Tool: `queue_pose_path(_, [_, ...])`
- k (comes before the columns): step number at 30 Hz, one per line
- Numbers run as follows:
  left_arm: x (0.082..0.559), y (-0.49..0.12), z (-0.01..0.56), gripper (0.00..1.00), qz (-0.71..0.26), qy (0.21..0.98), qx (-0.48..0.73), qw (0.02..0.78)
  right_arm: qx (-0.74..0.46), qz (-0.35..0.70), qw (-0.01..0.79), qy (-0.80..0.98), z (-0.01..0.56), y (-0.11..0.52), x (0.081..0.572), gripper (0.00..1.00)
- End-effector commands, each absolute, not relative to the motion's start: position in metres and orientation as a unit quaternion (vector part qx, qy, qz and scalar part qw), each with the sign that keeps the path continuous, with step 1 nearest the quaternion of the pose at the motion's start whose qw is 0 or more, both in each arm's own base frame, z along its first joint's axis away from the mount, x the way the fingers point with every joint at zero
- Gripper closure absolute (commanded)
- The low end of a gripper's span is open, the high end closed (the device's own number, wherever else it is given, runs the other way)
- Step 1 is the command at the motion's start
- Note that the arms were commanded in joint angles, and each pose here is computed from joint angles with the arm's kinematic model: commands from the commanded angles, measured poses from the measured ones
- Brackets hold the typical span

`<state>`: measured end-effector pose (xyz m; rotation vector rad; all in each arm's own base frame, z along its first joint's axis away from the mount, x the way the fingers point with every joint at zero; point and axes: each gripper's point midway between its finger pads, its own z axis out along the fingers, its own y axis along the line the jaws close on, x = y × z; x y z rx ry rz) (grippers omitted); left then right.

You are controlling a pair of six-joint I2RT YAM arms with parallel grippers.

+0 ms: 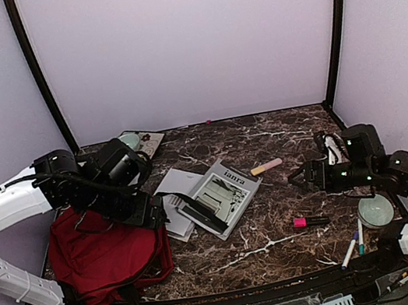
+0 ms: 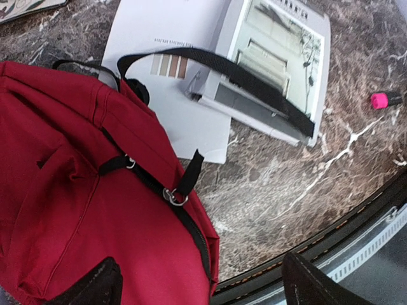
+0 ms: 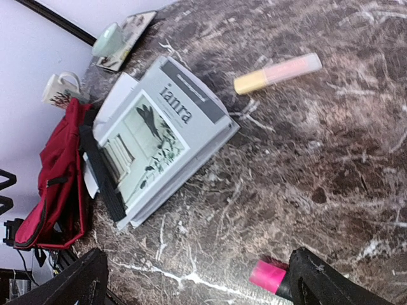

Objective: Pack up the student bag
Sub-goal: Pick up the largest pocket of the bag from the student bag.

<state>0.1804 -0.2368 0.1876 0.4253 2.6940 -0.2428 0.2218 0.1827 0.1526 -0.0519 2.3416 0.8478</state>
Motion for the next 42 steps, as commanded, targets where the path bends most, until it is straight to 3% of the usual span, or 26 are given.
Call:
queue_pose_path(1, [0.185, -0.225, 0.221, 0.1, -0.1, 0.966, 0.094, 0.22, -0.079, 0.367, 0.406, 0.833, 0.196, 0.201, 0.231, 0.0])
queue_pose_path(15, [0.217, -0.172, 0.235, 0.02, -0.125, 0.967, -0.045, 0.218, -0.344, 0.374, 0.429, 0.747, 0.228, 0.33, 0.227, 0.03])
queue_pose_path(31, [0.245, -0.171, 0.21, 0.15, -0.179, 0.959, -0.135, 0.172, -0.591, 0.335, 0.385, 0.625, 0.183, 0.448, 0.202, 0.05])
queue_pose_path(39, [0.249, -0.16, 0.189, 0.23, -0.189, 0.954, -0.176, 0.151, -0.629, 0.325, 0.401, 0.58, 0.174, 0.512, 0.194, 0.09])
queue_pose_path(42, [0.252, -0.161, 0.189, 0.25, -0.2, 0.95, -0.181, 0.154, -0.622, 0.329, 0.41, 0.581, 0.17, 0.523, 0.201, 0.16])
